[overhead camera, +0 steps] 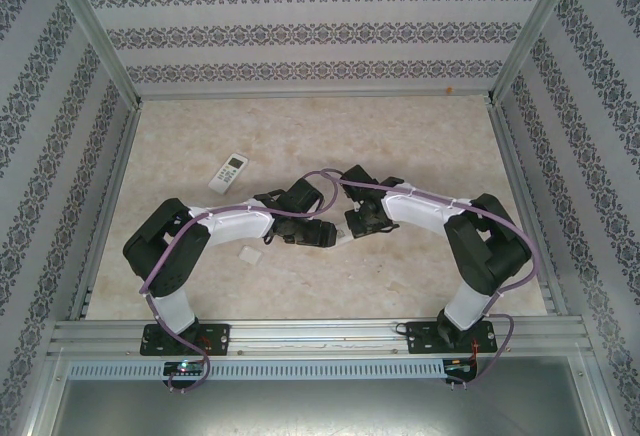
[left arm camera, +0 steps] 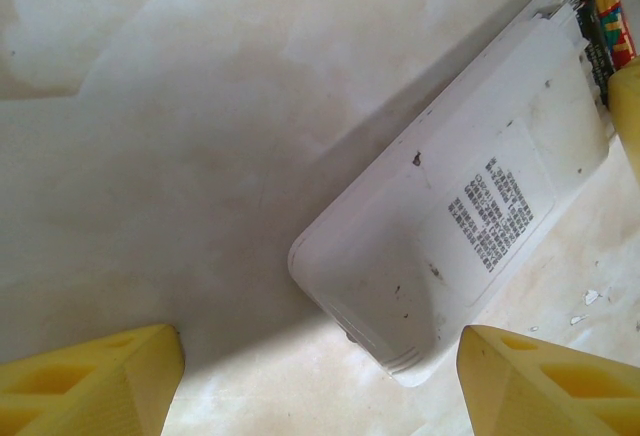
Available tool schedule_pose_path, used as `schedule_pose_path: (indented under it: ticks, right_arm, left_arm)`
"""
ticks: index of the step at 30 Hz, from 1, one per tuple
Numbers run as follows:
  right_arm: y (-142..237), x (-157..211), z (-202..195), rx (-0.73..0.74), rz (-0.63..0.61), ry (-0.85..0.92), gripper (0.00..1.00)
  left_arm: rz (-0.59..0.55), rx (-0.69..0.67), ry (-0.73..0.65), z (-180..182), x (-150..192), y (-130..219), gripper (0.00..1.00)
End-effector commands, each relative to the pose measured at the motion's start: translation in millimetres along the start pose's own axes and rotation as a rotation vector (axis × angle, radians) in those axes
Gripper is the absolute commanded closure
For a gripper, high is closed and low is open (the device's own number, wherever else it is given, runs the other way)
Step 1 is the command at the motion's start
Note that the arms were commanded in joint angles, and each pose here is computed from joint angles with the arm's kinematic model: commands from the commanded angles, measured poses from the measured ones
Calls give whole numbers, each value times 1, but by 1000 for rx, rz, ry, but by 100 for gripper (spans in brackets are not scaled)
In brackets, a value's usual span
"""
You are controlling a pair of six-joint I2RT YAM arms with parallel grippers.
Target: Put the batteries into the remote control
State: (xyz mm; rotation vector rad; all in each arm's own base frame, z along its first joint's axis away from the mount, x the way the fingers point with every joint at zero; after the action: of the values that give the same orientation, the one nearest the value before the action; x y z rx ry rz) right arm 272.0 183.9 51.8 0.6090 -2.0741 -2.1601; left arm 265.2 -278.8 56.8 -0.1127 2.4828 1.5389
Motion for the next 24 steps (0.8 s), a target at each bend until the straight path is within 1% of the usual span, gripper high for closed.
schedule_pose_path:
  ticks: [1, 3, 6, 10, 13, 17, 19, 21, 23, 24]
  right_arm:
    - [-27, 13, 3, 9, 66, 3, 89]
    - [-22, 9, 4, 3, 57, 0, 90]
    - [-2, -2, 6, -15, 12, -7, 89]
    - [34, -14, 4, -30, -96, -30, 84]
    - [48, -14, -7, -13, -153, -87, 77]
    - [63, -12, -15, -1, -216, -122, 74]
    - [75, -13, -15, -15, -258, -121, 72]
    - [87, -16, -10, -45, -313, -101, 60]
    - [102, -20, 6, -84, -385, -37, 48]
    - [108, -23, 20, -120, -428, 21, 42]
  left_arm:
    - [-61, -72, -3, 20, -14, 0, 25]
    - [-64, -72, -5, 19, -15, 1, 25]
    - [-67, -78, -5, 20, -16, 2, 25]
    - [-77, -93, 6, 25, -17, 5, 24]
    - [-85, -100, 13, 29, -19, 8, 24]
    - [-108, -100, 8, 29, -23, 18, 24]
    - [-132, -97, 8, 28, -25, 29, 21]
    - [-175, -101, 10, 28, -28, 44, 18]
    - [-240, -100, 20, 31, -32, 66, 16]
    - [-283, -101, 37, 35, -34, 81, 16]
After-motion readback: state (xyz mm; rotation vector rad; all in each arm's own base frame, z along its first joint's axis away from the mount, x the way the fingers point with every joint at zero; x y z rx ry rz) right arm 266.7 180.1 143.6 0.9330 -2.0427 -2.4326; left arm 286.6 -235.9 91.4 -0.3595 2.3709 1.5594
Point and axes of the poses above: each hand's point on the last joint's axis, 136 mm out from that joint toward the fingers, its own y axis back along the fingers, its own z axis along the line the jaws close on, x = y × z, the point moved 3 cm from there along y, back along the fingers, and after that the axes turned 4 degrees about y, right-handed, at the moved point
